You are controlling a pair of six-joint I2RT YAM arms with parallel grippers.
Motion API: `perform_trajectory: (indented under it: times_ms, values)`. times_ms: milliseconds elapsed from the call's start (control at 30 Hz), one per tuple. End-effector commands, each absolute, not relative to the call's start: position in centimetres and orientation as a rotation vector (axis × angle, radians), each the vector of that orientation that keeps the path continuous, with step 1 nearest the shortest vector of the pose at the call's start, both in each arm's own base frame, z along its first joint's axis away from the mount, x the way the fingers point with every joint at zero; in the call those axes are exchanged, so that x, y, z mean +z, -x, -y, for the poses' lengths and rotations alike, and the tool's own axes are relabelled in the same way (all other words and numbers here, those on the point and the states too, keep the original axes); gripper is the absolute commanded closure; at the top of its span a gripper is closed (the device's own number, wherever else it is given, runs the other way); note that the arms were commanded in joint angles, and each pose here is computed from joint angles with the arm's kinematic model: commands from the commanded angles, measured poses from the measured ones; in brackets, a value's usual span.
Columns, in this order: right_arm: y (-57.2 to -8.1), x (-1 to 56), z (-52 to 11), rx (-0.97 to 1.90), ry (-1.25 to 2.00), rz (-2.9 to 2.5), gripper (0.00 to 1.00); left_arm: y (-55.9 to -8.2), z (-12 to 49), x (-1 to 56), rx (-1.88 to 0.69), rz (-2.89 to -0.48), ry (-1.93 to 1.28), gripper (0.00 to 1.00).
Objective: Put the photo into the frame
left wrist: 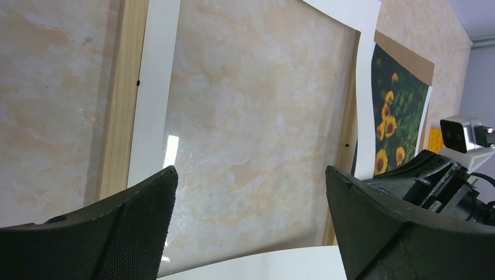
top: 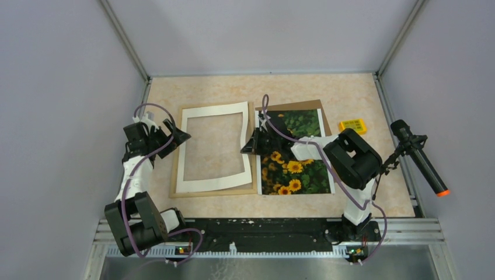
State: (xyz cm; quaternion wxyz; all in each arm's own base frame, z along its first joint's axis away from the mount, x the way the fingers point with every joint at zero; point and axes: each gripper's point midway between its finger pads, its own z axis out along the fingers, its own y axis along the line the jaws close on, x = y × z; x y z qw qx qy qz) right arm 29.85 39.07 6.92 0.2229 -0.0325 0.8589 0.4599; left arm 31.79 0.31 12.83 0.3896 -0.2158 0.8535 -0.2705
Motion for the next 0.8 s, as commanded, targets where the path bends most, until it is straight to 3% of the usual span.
perform_trajectory:
  times_ms: [0, 400, 633, 767]
  values:
    - [-30.7, 8.6, -40.2, 1.239, 0.091, -2.308, 0.96, -32.4, -0.1, 13.8, -0.708, -2.134, 0.505, 0.01]
    - [-30.4, 8.1, -40.0, 1.093, 0.106, -2.356, 0.71, -32.4, 0.1, 14.0, -0.725, -2.129, 0.496, 0.01]
    - [-30.5, 8.0, -37.8, 0.896, 0.174, -2.42, 0.47, -32.3, 0.3, 14.2, -0.736, -2.123, 0.488, 0.01]
    - [-30.3, 8.3, -36.5, 0.827, 0.205, -2.427, 0.41, -32.3, 0.4, 14.3, -0.742, -2.119, 0.487, 0.01]
